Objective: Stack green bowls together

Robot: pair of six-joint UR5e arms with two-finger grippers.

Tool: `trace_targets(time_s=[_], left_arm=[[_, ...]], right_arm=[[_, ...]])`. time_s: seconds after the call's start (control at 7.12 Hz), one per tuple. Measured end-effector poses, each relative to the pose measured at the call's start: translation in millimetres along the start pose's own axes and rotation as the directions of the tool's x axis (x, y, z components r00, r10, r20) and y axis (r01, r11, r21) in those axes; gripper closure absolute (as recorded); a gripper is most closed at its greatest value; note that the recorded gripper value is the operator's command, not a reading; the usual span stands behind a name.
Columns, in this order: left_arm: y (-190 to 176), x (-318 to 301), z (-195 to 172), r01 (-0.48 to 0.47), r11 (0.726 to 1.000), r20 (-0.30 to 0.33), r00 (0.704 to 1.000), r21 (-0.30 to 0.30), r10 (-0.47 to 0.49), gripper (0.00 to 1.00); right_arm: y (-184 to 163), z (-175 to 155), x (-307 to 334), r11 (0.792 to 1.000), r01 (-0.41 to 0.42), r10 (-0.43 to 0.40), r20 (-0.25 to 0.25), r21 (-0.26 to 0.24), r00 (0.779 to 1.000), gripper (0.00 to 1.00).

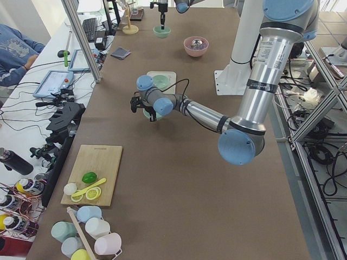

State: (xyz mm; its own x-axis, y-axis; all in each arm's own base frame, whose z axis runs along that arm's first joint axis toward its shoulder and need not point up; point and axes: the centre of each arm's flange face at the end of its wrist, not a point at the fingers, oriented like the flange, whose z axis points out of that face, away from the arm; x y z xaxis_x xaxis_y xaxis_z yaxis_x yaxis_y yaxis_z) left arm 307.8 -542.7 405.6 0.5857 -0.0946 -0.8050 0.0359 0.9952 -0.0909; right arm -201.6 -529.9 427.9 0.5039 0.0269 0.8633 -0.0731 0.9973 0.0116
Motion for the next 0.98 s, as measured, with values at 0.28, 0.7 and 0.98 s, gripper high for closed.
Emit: trace_targets(time_s=[0.28, 0.7, 0.98], left_arm=[[15, 117, 4, 0.038, 0.998, -0.022, 0.999, -0.04, -0.039, 1.0], [29, 223, 28, 0.046, 0.998, -0.026, 0.999, -0.039, -0.047, 1.0], [33, 246, 29, 0.045, 0.998, -0.037, 0.998, -0.04, -0.046, 1.0]], right_arm=[[-8, 3, -42, 1.0, -0.027, 0.027, 0.025, -0.001, 0.999, 1.0], [-13, 8, -103, 0.997, -0.071, 0.071, 0.045, -0.008, 0.996, 1.0], [-13, 10, -123, 0.997, -0.078, 0.078, 0.054, -0.009, 0.995, 1.0]])
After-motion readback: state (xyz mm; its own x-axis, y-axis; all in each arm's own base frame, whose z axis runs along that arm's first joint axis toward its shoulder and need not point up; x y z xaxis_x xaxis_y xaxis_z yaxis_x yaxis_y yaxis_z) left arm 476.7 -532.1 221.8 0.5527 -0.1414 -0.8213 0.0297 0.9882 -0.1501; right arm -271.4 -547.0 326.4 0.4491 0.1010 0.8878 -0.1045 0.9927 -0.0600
